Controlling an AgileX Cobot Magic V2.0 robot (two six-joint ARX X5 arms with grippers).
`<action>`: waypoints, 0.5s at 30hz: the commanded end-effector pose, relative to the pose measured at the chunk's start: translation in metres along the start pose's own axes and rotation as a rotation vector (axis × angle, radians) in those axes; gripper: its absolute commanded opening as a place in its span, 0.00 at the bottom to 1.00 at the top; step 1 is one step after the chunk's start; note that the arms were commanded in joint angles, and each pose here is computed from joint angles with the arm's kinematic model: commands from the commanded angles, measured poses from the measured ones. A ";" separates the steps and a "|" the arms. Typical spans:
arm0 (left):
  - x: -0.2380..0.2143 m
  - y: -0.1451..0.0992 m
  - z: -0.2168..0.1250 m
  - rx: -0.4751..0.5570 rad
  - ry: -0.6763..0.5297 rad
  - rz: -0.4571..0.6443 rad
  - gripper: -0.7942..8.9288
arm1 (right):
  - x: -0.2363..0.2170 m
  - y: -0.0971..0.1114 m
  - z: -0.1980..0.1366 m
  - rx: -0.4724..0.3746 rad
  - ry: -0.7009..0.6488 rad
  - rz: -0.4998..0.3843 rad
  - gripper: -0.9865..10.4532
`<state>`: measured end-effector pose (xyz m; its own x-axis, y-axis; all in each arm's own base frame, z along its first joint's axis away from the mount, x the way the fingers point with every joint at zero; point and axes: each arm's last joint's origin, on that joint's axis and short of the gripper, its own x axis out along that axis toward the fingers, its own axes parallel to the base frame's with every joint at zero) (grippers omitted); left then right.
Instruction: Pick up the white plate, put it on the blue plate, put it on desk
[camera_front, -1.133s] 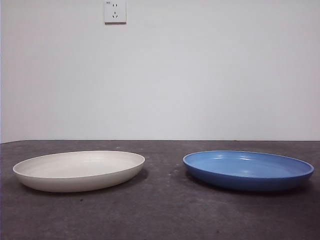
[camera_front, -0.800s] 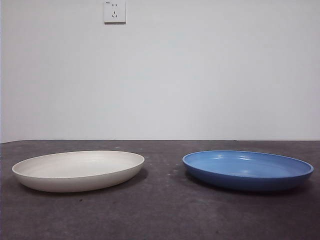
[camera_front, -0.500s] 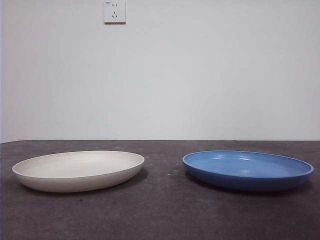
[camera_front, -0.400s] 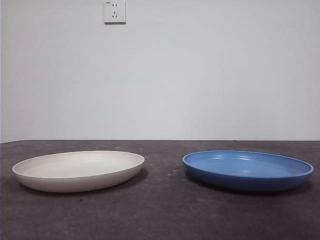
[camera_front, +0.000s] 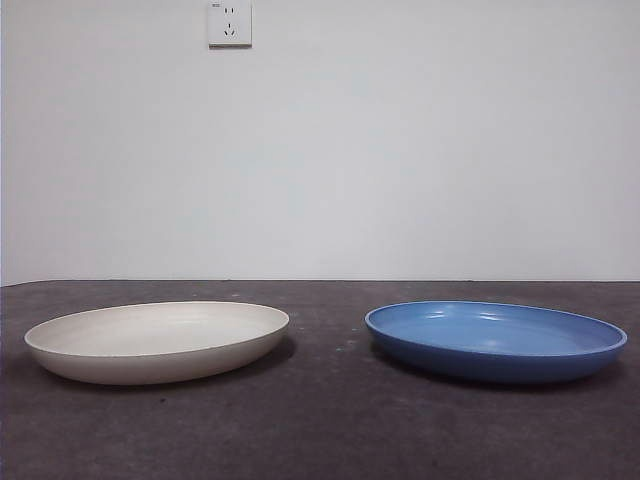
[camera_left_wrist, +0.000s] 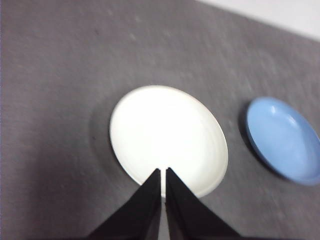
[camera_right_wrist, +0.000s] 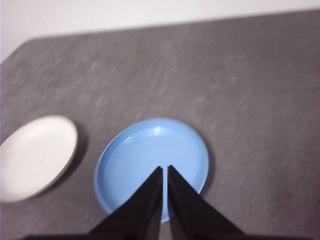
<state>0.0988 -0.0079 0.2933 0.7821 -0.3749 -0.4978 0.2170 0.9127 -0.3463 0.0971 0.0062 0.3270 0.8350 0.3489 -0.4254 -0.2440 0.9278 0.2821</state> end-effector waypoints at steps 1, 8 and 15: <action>-0.001 -0.006 0.013 0.095 0.046 -0.031 0.10 | 0.002 0.003 0.010 -0.051 0.059 0.044 0.09; 0.006 -0.019 0.029 0.161 0.222 -0.117 0.10 | 0.017 0.007 0.013 -0.063 0.249 0.129 0.09; 0.015 -0.026 0.032 0.191 0.275 -0.167 0.10 | 0.027 0.011 0.003 -0.082 0.416 0.176 0.09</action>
<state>0.1215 -0.0316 0.3147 0.5382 -0.5198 -0.6634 0.4332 0.8458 -0.3113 0.1178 0.0243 0.3152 0.5024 0.5031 -0.7032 -0.3825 0.8587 0.3411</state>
